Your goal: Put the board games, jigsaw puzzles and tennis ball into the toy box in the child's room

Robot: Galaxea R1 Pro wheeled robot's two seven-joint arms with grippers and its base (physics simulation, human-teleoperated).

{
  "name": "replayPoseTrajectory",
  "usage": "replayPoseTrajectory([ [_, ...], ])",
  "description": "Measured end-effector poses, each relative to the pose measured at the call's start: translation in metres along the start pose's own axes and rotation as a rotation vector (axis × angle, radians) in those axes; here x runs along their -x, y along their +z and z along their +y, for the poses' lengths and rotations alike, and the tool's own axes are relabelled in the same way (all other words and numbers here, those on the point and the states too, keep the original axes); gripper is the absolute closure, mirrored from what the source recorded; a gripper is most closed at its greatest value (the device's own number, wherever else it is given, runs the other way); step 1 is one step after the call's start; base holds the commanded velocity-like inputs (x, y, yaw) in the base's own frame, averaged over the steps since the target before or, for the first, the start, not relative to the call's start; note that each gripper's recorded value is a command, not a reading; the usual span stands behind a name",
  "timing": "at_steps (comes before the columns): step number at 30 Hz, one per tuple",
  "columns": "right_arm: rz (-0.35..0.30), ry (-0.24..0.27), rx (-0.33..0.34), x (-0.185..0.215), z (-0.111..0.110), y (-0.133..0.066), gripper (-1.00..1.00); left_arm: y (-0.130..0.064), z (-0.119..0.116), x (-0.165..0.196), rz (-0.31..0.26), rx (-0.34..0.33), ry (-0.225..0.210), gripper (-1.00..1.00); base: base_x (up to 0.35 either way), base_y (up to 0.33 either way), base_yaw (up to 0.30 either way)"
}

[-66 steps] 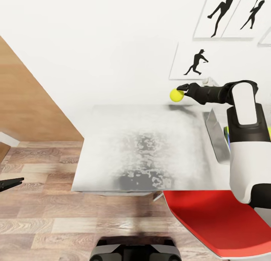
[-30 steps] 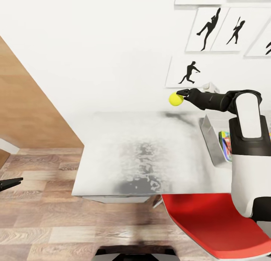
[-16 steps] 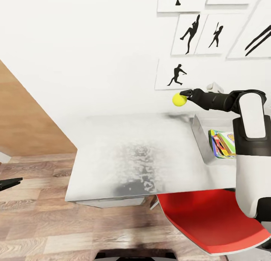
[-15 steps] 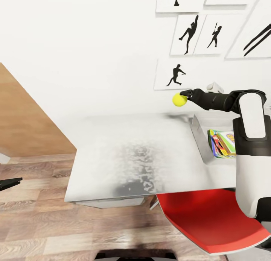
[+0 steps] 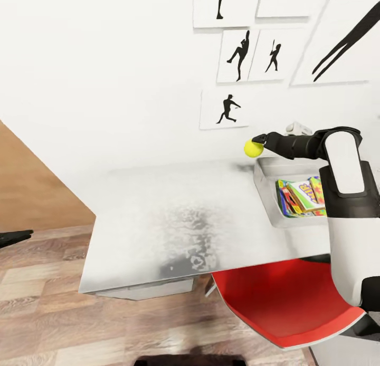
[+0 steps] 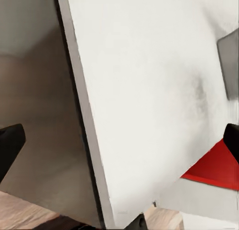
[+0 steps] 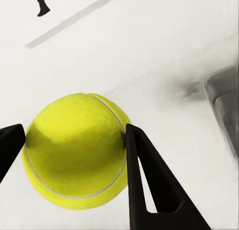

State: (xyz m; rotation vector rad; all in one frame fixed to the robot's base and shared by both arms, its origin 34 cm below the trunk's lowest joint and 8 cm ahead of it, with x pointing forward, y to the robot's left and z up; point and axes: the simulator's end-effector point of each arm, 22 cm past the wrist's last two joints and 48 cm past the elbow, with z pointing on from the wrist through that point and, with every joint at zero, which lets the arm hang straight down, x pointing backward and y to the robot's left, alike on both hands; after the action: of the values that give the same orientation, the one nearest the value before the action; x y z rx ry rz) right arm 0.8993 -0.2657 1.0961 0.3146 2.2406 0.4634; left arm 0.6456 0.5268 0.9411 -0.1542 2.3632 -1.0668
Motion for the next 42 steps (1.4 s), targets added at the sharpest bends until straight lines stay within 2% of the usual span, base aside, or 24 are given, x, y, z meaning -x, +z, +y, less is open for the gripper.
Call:
replayPoseTrajectory([
  [6,0.009,-0.004,-0.015,-0.002,0.0,-0.001,1.0,0.022,-0.054,0.04,0.003,-0.066,0.084,-1.0,0.0,0.0,-0.156],
  [11,0.007,-0.005,-0.017,0.0,0.001,-0.003,1.0,0.025,-0.079,0.054,-0.01,-0.098,0.091,-1.0,0.0,0.0,-0.156],
  [14,0.007,-0.004,-0.018,0.001,0.001,-0.005,1.0,0.023,-0.098,0.067,-0.041,-0.14,0.101,-1.0,0.0,0.0,-0.156],
  [15,0.012,-0.001,-0.022,0.0,0.0,-0.004,1.0,0.021,-0.121,0.08,-0.074,-0.196,0.113,-1.0,0.0,0.0,-0.154],
  [17,0.015,0.001,-0.024,-0.001,-0.001,-0.004,1.0,0.019,-0.14,0.089,-0.09,-0.238,0.126,-1.0,0.0,0.0,-0.152],
  [18,0.022,0.005,-0.03,-0.002,-0.003,-0.003,1.0,0.018,-0.157,0.095,-0.097,-0.27,0.143,-1.0,0.0,0.0,-0.149],
  [21,0.037,0.013,-0.054,-0.006,-0.01,0.0,1.0,0.016,-0.184,0.102,-0.102,-0.311,0.183,-1.0,0.0,0.0,-0.135],
  [26,0.064,0.026,-0.135,-0.013,-0.031,0.003,1.0,0.016,-0.204,0.104,-0.103,-0.345,0.211,-1.0,0.0,0.0,-0.056],
  [34,0.124,0.052,-0.217,-0.03,-0.058,0.013,1.0,0.021,-0.211,0.102,-0.103,-0.364,0.22,-1.0,0.0,0.0,-0.008],
  [42,0.108,0.058,-0.23,-0.009,-0.056,0.012,1.0,0.021,-0.211,0.102,-0.103,-0.363,0.226,-1.0,0.0,0.0,0.0],
])
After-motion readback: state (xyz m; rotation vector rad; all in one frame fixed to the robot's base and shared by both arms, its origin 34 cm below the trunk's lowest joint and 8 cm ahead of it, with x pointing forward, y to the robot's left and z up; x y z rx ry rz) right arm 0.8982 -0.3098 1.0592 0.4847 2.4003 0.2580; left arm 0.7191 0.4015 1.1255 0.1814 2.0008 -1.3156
